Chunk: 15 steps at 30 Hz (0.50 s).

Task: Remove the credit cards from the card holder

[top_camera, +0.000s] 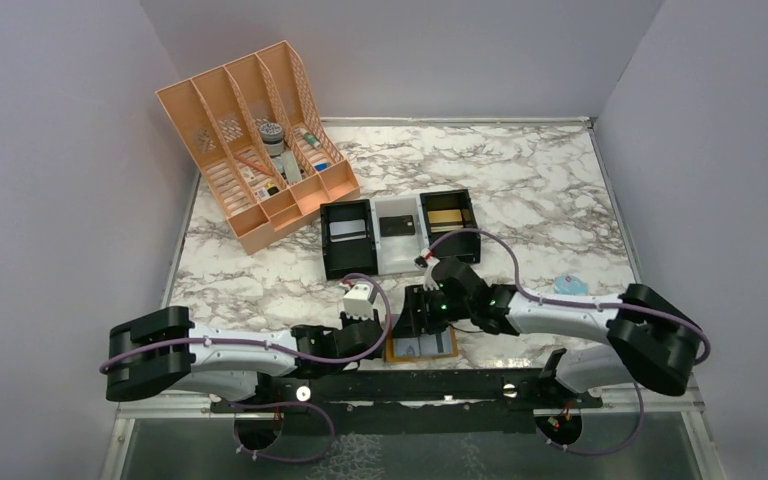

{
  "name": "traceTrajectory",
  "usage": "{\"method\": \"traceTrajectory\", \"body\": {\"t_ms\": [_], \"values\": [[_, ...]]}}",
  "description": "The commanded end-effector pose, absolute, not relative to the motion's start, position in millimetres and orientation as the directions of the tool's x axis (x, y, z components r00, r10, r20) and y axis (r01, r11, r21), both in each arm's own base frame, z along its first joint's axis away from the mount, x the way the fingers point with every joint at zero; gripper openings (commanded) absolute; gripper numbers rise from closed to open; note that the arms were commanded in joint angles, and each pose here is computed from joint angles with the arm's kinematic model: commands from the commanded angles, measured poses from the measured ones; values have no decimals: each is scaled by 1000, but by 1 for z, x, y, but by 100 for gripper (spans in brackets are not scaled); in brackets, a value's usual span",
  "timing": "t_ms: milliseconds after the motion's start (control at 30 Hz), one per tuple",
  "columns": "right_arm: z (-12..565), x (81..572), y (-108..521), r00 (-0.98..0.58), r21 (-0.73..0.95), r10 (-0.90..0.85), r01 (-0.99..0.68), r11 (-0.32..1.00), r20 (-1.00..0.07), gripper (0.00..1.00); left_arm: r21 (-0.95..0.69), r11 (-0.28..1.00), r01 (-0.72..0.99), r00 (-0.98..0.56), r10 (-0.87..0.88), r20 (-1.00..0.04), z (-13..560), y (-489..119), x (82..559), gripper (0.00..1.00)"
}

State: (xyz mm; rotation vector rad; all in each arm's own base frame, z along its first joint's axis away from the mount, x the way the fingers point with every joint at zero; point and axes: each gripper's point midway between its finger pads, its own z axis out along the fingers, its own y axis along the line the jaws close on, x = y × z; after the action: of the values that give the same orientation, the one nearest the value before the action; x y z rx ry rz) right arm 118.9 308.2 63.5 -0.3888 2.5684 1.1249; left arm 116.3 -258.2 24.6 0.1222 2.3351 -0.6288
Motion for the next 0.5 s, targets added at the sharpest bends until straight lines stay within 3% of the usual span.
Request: {"method": "traceTrajectory", "body": {"t_ms": [0,167,467], "values": [[76,122,342,-919,746,-109,-373,552,-379,52,-429,870,241,-740,-122,-662,36,-262,119,3],[64,127,337,-925,728,-73,-340,596,-373,52,-432,876,216,-736,-145,-661,38,-251,120,20],[89,149,299,-861,632,49,-332,700,-507,48,-477,850,223,-721,-186,-667,59,-251,121,52]]}}
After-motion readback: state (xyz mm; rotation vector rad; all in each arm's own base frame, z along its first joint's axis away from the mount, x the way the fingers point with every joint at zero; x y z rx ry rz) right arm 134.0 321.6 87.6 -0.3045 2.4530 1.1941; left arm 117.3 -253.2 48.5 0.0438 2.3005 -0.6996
